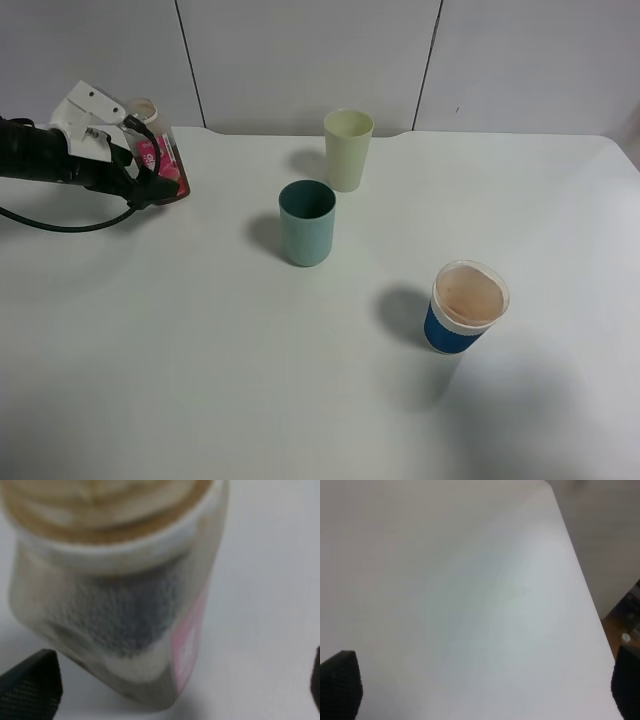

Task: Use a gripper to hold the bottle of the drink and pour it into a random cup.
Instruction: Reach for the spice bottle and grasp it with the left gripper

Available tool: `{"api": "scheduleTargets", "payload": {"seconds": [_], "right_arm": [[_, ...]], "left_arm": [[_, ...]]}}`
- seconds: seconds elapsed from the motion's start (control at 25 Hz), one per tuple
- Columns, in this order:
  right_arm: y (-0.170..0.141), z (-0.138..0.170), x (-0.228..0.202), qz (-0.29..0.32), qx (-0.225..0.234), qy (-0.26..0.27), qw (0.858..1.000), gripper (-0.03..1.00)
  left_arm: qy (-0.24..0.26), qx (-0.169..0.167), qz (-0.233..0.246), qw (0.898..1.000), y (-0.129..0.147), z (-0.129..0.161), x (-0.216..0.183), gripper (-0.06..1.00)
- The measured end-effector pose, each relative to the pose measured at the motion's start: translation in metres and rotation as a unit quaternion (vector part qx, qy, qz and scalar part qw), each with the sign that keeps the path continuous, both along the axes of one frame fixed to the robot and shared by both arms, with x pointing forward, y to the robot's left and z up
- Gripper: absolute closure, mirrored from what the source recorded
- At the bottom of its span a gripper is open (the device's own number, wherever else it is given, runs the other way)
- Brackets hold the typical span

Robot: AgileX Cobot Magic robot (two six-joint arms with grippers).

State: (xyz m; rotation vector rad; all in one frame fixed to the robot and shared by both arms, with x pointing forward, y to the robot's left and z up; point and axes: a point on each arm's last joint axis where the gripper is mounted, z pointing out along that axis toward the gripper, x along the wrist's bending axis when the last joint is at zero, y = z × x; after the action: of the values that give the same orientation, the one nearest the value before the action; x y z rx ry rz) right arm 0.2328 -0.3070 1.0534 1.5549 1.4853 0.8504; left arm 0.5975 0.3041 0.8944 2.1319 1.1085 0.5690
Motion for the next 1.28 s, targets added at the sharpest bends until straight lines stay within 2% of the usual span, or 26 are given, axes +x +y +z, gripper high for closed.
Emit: {"api": "scheduleTargets", "payload": {"seconds": [0.32, 0.72, 1.04, 1.12, 1.28], "right_arm": [[0.0, 0.0, 0.0, 0.0, 0.0, 0.0, 1.0, -0.02], [0.0, 0.0, 0.0, 0.0, 0.0, 0.0, 1.0, -0.02], [0.0, 0.0, 0.0, 0.0, 0.0, 0.0, 1.0, -0.02], [0.0, 0.0, 0.0, 0.0, 0.0, 0.0, 1.0, -0.02], [0.0, 0.0, 0.0, 0.0, 0.0, 0.0, 1.0, -0.02]], "left_arm": [[0.018, -0.017, -0.008, 1.0, 0.008, -0.021, -0.001, -0.03], [-0.004, -0.075, -0.042, 0.996, 0.007, -0.027, 0.015, -0.03], [-0.005, -0.079, -0.048, 0.996, 0.007, -0.034, 0.021, -0.03], [-0.01, -0.077, -0.052, 0.996, 0.006, -0.033, 0.022, 0.03], [-0.013, -0.079, -0.056, 0.995, 0.006, -0.032, 0.022, 0.27]]}}
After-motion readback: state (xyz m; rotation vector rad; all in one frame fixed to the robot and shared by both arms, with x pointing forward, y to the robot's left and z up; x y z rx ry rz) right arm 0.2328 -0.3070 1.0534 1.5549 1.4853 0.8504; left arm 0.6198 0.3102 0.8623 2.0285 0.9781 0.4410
